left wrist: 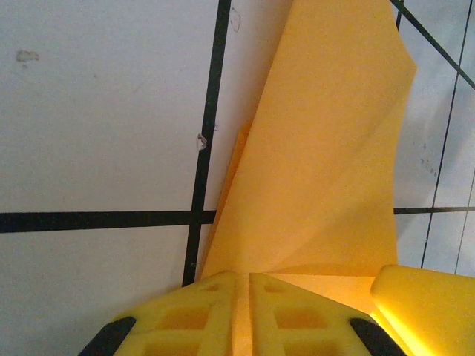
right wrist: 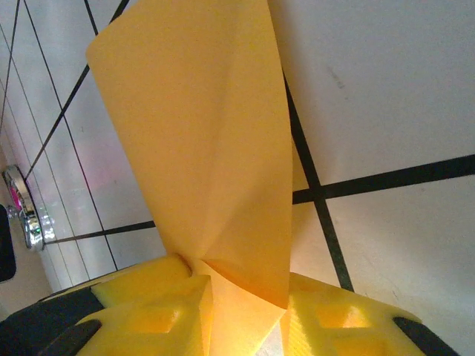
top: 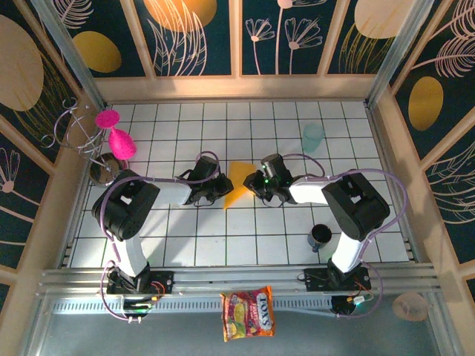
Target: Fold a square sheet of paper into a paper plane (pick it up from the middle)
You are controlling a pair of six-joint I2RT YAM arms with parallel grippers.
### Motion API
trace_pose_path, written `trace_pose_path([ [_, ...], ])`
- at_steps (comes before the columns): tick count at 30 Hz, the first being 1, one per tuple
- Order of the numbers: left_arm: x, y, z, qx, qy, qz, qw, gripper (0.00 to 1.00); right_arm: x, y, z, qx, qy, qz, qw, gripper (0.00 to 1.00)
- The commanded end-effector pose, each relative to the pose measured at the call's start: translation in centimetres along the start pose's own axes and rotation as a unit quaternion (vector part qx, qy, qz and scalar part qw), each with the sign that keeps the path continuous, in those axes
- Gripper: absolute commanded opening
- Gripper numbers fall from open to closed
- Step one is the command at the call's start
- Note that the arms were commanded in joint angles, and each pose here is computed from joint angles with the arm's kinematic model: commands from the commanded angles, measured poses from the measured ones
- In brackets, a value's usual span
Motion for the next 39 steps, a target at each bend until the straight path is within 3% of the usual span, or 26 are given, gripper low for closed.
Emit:
trace_pose_path([
  [1,-0.1,0.9,3.3,-0.027,-0.074,0.023,0.997,0.16,-0.4,-0.3,0.5,-0.002,-0.019,-0.010,1.000,0.29],
  [8,-0.5,0.6,2.6,-0.020,-0.064,0.018,0.998,0.17,-0.3,-0.7,0.2,-0.007,-0.021,-0.020,1.000,0.23],
  [12,-1.1,0.3,1.7,-0.008,-0.052,0.009,0.999,0.19,-0.6,-1.2,0.2,-0.010,-0.025,-0.029,0.999,0.11],
  [15,-2.0,-0.1,0.2,0.017,-0.030,-0.007,0.999,0.23,-1.0,-1.5,0.5,-0.017,-0.026,-0.037,0.999,0.04],
  [20,-4.7,-0.3,-2.2,0.089,0.005,-0.058,0.994,0.31,-2.5,-1.8,1.0,-0.013,-0.027,-0.065,0.997,0.02],
  [23,-5.7,0.1,-3.0,0.133,0.025,-0.086,0.987,0.45,-3.5,-1.9,1.0,0.000,-0.034,-0.079,0.996,0.02],
  [28,-5.8,0.9,-4.6,0.205,0.065,-0.108,0.971,0.55,-4.6,-2.1,0.6,0.028,-0.053,-0.080,0.995,0.02],
  [39,-4.0,4.0,-6.0,0.362,0.081,-0.142,0.918,0.62,-6.0,-2.9,-0.5,0.084,-0.055,-0.089,0.991,0.01],
])
Point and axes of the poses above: each hand's point on the last joint's axis, 136 mm out from that joint toward the fingers, its own x axis out along the fingers, its own z axis along the line the jaws close on, y = z × x, the point moved 10 cm from there along -x, back along the fingers, and after that the axes turned 12 degrees about -x, right-handed, at the moved point
